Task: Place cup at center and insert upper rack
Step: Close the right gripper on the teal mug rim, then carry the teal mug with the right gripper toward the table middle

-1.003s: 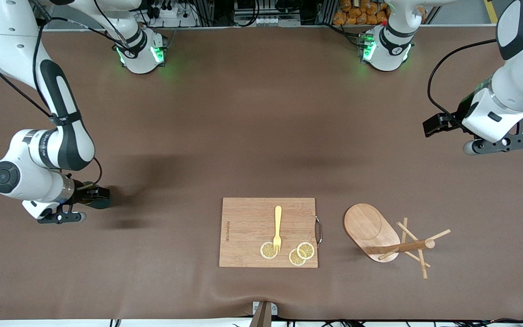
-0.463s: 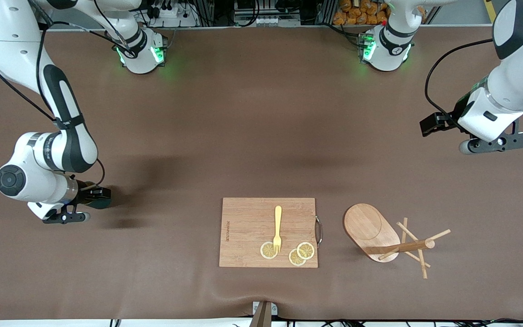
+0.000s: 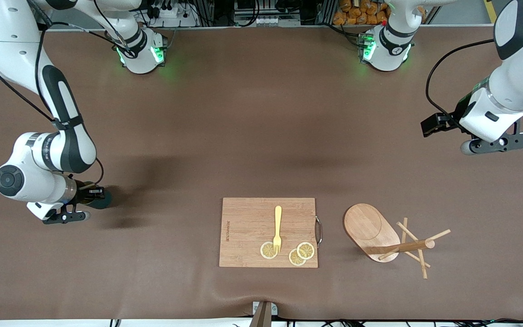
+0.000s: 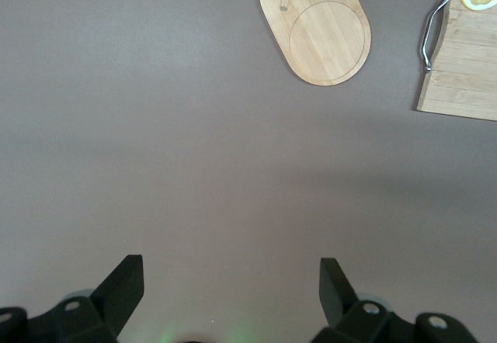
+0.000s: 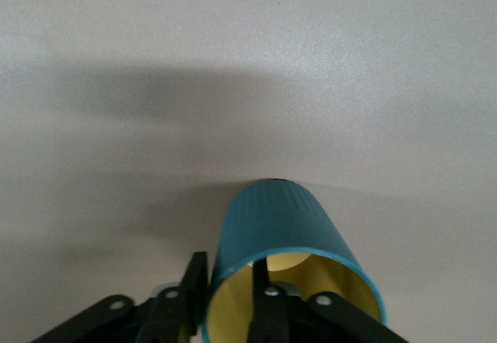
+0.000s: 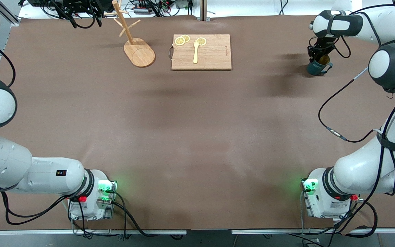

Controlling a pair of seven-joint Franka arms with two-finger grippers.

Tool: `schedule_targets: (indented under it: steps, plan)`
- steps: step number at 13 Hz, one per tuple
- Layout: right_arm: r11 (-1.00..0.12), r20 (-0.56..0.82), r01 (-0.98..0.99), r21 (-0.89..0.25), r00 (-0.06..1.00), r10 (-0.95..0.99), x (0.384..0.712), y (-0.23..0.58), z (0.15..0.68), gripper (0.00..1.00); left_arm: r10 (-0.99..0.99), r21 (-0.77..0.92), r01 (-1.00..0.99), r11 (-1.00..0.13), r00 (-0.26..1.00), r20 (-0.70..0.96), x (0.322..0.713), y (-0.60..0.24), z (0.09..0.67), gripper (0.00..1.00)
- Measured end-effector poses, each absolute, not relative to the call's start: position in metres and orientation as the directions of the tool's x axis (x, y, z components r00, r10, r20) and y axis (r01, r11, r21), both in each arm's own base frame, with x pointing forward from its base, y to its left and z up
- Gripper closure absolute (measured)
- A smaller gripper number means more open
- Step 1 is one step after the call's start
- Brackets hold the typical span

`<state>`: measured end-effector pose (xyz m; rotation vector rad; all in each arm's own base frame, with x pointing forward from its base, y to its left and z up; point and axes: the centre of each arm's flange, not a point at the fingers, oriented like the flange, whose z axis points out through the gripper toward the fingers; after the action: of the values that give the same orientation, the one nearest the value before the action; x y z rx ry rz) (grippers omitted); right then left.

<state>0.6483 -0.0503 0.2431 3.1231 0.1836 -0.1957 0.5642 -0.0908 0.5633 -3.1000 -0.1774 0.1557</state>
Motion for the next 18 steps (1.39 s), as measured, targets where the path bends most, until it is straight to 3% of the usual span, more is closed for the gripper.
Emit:
schedule_targets:
  steps: [1, 3, 5, 10, 18]
  plan:
    - [-0.992, -0.125, 0.126, -0.001, 0.984, 0.125, 0.648, -0.051, 0.243, 0.71, 0.115, -0.038, 0.112, -0.993, 0.989, -0.097, 0.564, -0.091, 0.563, 0.0]
    - [-0.991, -0.125, 0.134, -0.002, 0.983, 0.133, 0.648, -0.051, 0.243, 0.88, 0.115, -0.038, 0.112, -0.993, 0.989, -0.097, 0.564, -0.091, 0.563, 0.0]
    - [-0.99, -0.124, 0.139, -0.002, 0.983, 0.138, 0.648, -0.052, 0.244, 0.93, 0.115, -0.038, 0.112, -0.993, 0.989, -0.097, 0.564, -0.091, 0.563, 0.0]
    - [-0.987, -0.099, 0.16, -0.008, 0.982, 0.16, 0.655, -0.04, 0.254, 0.95, 0.117, -0.038, 0.113, -0.993, 0.988, -0.097, 0.564, -0.09, 0.563, 0.0]
    - [-0.999, -0.155, 0.029, -0.037, 0.987, 0.034, 0.642, 0.071, 0.298, 0.95, 0.12, -0.038, 0.117, -0.992, 0.988, -0.097, 0.565, -0.088, 0.563, 0.0]
